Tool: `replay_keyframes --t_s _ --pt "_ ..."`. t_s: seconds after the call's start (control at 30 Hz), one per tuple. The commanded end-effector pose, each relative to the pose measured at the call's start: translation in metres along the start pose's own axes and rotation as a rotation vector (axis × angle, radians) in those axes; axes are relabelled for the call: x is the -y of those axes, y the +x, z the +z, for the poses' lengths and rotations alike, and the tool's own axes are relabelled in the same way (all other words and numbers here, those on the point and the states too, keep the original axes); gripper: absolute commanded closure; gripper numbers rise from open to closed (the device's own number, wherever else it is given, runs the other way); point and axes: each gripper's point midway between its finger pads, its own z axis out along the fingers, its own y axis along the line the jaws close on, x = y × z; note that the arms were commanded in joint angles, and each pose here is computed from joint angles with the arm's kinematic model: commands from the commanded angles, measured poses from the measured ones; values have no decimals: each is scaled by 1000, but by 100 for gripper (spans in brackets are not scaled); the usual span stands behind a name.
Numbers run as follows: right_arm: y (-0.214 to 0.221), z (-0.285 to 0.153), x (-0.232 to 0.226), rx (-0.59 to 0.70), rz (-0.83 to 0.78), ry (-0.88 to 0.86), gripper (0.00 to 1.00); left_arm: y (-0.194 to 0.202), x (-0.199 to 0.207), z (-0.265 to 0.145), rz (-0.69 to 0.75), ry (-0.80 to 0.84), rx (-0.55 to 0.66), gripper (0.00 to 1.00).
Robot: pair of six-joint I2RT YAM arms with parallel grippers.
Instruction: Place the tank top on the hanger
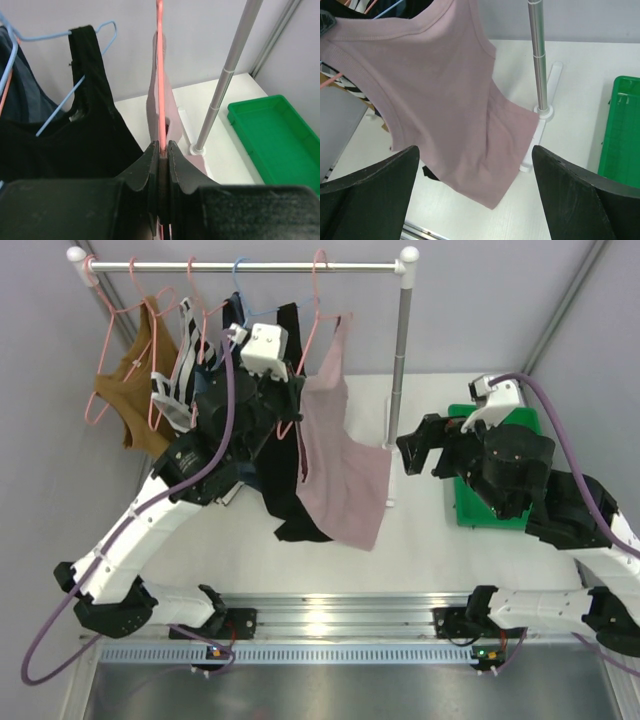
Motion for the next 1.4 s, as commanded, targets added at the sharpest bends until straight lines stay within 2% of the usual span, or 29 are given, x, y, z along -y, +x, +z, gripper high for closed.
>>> replay_keyframes --t_s 0.0,0.07,0.23,0.43,0.77,0.9,0.93,1.07,1.37 --pt "-17 -9 5 40 12 1 6 -58 6 3 -45 66 138 100" --pt "-18 -9 4 41 13 -1 6 -68 0 9 -51 60 153 100" --pt "-15 -8 5 36 6 1 6 -60 -7 32 -68 50 127 100" --pt "-10 -7 5 27 7 1 6 -23 -10 47 -97 52 63 100" --pt "3 -1 1 5 9 -9 6 17 -21 40 -122 26 4 100" --pt "7 1 0 -3 6 -11 6 22 -25 35 -124 15 -3 86" --pt "7 2 0 -3 3 -9 5 27 -27 35 -121 12 -13 78" --pt "10 3 -1 -9 0 -13 5 27 -27 30 -121 14 -10 64" --pt "20 5 -1 -23 -1 -20 4 14 -37 2 -106 8 9 54"
